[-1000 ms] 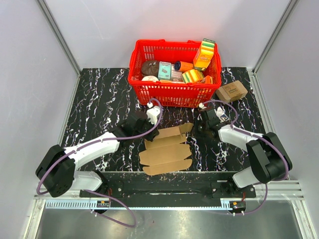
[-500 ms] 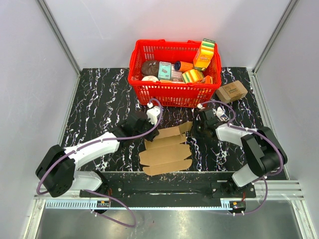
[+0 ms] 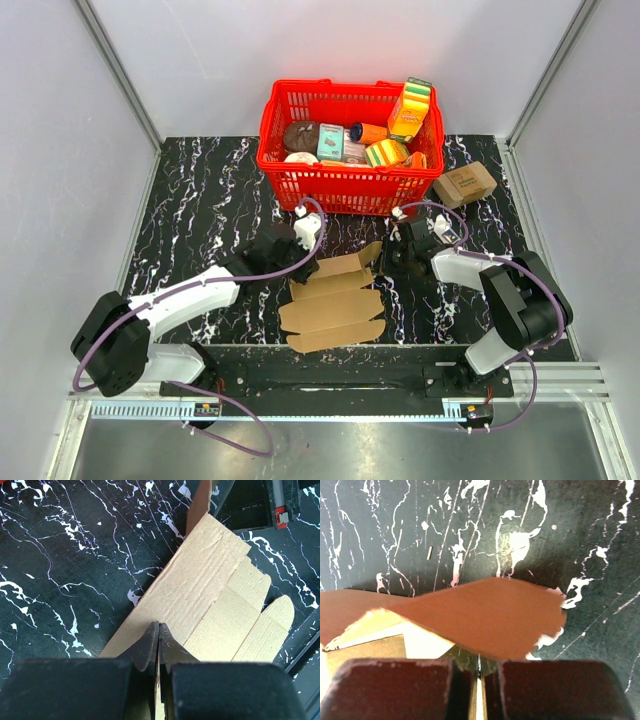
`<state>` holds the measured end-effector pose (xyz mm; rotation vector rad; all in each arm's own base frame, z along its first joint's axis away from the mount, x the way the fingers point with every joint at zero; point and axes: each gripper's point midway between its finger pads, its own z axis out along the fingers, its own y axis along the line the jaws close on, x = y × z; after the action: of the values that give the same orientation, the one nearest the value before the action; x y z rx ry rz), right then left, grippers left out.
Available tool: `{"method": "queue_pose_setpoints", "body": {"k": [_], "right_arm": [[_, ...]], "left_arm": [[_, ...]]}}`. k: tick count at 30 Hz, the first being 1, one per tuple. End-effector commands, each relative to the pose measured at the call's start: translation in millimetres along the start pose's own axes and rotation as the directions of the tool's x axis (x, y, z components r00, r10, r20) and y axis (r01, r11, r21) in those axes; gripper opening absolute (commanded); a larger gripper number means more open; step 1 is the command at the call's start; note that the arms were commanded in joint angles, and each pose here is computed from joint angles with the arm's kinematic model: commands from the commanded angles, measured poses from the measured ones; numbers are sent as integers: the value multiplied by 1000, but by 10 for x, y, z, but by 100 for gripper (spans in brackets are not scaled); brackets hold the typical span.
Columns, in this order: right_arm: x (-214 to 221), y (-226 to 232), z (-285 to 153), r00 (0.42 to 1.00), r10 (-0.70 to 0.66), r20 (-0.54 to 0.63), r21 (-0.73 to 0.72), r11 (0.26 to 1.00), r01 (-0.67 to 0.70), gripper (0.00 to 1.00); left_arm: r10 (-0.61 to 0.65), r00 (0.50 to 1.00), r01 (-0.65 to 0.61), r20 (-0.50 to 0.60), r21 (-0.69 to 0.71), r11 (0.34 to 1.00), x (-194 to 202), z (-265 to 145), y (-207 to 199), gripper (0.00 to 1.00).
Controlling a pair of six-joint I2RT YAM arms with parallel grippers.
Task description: Fold the paper box
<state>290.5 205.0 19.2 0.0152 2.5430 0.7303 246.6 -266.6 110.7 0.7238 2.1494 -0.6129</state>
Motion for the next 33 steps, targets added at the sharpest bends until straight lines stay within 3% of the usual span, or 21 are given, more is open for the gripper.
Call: {"method": "queue_pose_setpoints", "body": {"k": [1, 22, 33], "right_arm": [[-74, 158, -26, 1000, -3, 21, -79, 997, 4, 5], [46, 435, -46, 1000, -6, -27, -260, 966, -2, 5], [174, 397, 25, 997, -1, -71, -267, 963, -18, 4]], "left_arm": [[-1, 999, 1, 45, -2, 1000, -122, -65, -24, 0], [-3, 999, 3, 44, -4, 1000, -109, -65, -19, 0], [-4, 999, 4, 46, -2, 1000, -115, -61, -23, 0]]}}
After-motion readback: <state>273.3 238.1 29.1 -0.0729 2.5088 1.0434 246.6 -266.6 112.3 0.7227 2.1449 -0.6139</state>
